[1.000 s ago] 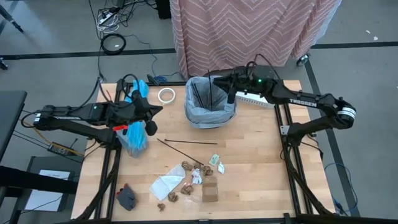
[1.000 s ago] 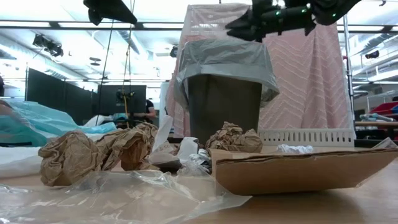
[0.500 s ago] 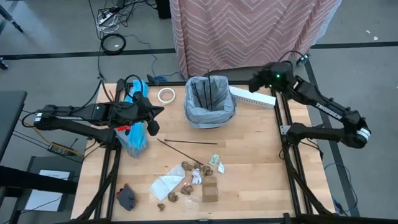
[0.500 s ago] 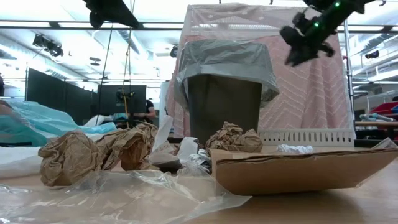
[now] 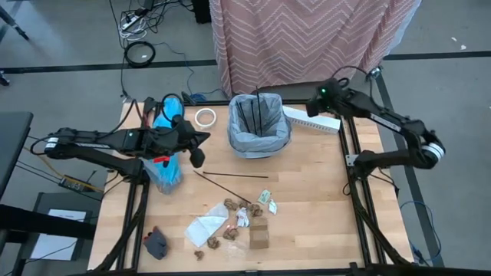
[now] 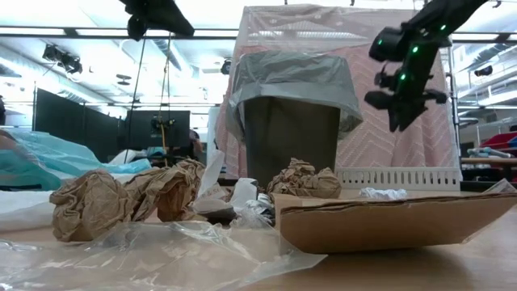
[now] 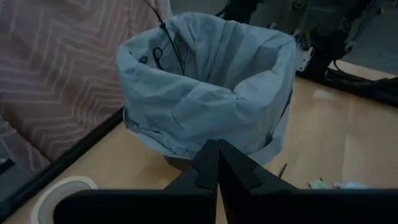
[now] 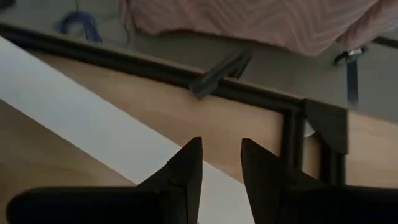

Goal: Place trash/remove bag and relplace
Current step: Adjust the trash bin on the table, then put the zip tie into the trash bin

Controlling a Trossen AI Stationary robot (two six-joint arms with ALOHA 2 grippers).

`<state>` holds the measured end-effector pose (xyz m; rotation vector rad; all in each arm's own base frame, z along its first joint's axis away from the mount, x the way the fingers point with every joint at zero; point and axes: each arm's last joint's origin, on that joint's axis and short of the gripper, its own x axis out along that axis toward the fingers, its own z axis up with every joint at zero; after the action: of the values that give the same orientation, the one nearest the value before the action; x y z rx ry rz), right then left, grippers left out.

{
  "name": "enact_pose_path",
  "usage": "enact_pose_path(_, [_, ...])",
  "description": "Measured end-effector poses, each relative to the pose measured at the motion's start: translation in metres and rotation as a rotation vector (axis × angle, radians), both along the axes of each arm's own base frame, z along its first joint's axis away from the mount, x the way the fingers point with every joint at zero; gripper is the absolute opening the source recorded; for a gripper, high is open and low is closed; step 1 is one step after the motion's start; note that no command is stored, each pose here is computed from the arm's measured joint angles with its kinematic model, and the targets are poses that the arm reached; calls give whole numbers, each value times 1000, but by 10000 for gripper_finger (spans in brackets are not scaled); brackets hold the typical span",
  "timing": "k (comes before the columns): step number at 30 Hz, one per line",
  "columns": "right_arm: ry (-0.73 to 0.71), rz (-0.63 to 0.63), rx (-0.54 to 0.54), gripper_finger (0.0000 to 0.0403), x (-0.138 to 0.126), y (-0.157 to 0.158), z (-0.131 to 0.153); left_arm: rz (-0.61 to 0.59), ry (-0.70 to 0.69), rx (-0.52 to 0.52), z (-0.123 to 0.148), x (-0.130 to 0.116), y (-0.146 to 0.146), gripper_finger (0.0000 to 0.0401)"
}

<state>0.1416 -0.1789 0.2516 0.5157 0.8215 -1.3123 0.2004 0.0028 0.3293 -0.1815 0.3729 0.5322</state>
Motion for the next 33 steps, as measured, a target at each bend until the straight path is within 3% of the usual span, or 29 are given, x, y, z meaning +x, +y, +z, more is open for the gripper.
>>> enact_pose_path(11, [73, 63, 140, 93, 21, -27, -46, 10, -4, -33, -2, 2, 0, 15])
enact_pose_path(18, [-24, 163, 319, 87, 31, -26, -64, 9, -3, -36, -2, 2, 0, 15])
enact_pose_path(24, [-118, 284, 421, 66, 39, -5, -54, 8, -2, -36, -2, 2, 0, 15])
enact_pose_path(28, [-205, 372, 419, 51, 47, 13, -38, 8, -2, -36, -2, 2, 0, 15])
enact_pose_path(33, [-256, 450, 343, 38, 48, 32, -16, 8, -1, -36, -2, 2, 0, 15])
